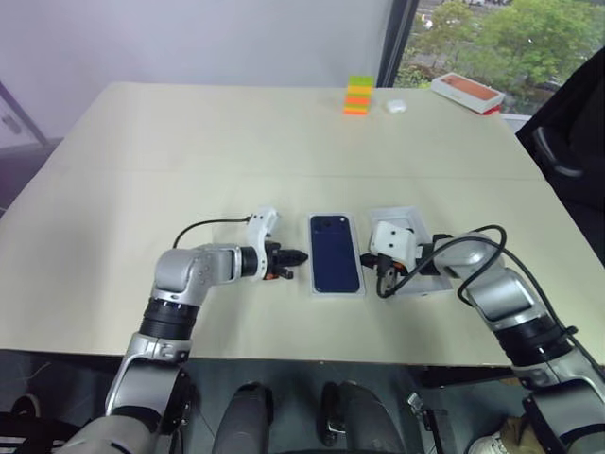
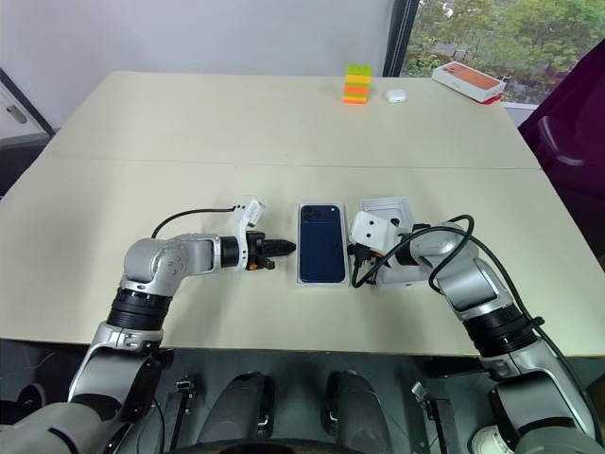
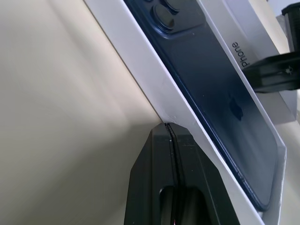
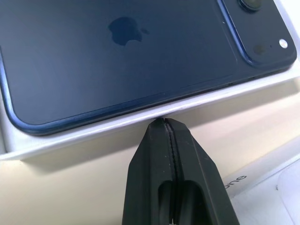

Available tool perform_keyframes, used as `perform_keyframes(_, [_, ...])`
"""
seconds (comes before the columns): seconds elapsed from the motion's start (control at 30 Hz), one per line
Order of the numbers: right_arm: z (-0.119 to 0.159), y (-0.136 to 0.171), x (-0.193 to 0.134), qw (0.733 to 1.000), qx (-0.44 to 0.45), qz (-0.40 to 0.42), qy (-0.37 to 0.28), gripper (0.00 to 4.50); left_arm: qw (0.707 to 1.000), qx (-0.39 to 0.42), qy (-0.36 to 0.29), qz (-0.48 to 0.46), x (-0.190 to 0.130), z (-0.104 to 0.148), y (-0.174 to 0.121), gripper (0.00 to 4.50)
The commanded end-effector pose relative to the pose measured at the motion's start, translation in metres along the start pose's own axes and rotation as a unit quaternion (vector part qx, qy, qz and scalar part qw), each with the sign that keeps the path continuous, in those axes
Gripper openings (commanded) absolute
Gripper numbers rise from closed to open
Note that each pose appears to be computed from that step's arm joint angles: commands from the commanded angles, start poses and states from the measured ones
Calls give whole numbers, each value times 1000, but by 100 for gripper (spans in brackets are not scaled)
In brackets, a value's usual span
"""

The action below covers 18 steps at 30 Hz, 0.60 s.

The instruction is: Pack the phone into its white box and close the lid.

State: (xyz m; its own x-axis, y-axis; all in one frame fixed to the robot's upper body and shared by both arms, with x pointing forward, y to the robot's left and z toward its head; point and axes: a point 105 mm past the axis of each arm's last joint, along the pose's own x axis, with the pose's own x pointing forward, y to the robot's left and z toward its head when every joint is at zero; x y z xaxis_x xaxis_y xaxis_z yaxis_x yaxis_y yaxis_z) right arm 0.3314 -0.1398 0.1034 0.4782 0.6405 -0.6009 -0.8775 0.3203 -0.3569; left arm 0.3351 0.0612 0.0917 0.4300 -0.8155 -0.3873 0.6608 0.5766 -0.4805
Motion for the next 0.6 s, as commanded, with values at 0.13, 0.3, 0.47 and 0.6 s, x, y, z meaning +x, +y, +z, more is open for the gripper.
perform_keyframes(0.13, [27, -4, -8, 997, 57, 22, -55, 53, 999, 26, -18, -33, -16, 6, -6, 26])
perform_keyframes(0.3, [28, -9, -14, 998, 46, 21, -44, 285, 998, 35, -51, -8, -28, 21, 6, 230])
perform_keyframes(0.47, [39, -28, -29, 999, 18, -6, -36, 450, 997, 58, -47, 6, -38, 22, 11, 444])
perform_keyframes(0.6, [44, -36, -37, 999, 23, -10, -47, 450, 996, 72, -44, 3, -52, 17, 12, 444])
